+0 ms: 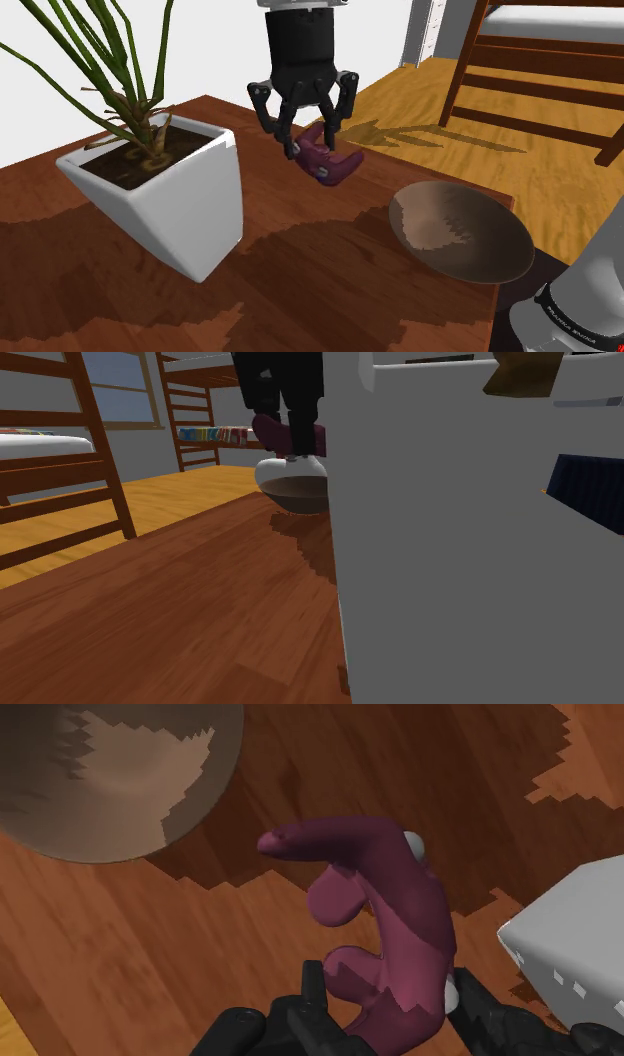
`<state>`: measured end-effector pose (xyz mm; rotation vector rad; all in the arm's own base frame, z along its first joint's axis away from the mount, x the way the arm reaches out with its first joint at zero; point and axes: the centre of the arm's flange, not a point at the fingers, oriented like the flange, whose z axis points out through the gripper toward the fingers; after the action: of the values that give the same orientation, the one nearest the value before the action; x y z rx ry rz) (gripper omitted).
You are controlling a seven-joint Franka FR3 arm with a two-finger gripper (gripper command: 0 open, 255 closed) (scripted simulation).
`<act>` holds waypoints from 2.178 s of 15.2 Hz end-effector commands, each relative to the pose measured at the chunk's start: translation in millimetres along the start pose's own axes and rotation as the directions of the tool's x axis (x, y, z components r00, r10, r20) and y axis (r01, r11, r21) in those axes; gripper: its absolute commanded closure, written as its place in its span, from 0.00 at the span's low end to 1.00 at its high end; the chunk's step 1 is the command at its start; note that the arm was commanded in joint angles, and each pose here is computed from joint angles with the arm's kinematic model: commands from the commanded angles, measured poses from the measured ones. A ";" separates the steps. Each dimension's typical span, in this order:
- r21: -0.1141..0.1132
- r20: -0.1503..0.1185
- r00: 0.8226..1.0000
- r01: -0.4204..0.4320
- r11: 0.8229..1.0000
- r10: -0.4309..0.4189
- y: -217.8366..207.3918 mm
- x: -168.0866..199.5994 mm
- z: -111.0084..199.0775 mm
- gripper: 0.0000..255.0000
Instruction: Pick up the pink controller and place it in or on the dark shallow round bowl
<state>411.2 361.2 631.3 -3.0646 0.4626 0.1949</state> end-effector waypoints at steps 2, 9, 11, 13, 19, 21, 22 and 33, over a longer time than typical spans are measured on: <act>0.001 0.001 1.000 -0.001 1.000 0.001 31.1 -23.4 3.8 1.00; 0.001 0.001 1.000 -0.001 1.000 0.001 106.3 -77.0 8.3 1.00; 0.001 0.001 1.000 -0.001 1.000 0.001 127.7 -92.3 9.6 1.00; 0.001 0.001 1.000 -0.001 1.000 0.001 149.2 -107.6 10.9 1.00; 0.001 0.001 1.000 -0.001 1.000 0.001 161.4 -112.5 37.8 1.00; 0.001 0.001 1.000 -0.001 1.000 0.001 161.5 -111.1 48.3 1.00; 0.001 0.001 1.000 -0.001 1.000 0.001 161.6 -110.4 53.5 1.00; 0.001 0.001 1.000 -0.001 1.000 0.001 162.2 -106.4 84.6 1.00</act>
<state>252.4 242.0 558.5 -3.0637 0.4639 0.1960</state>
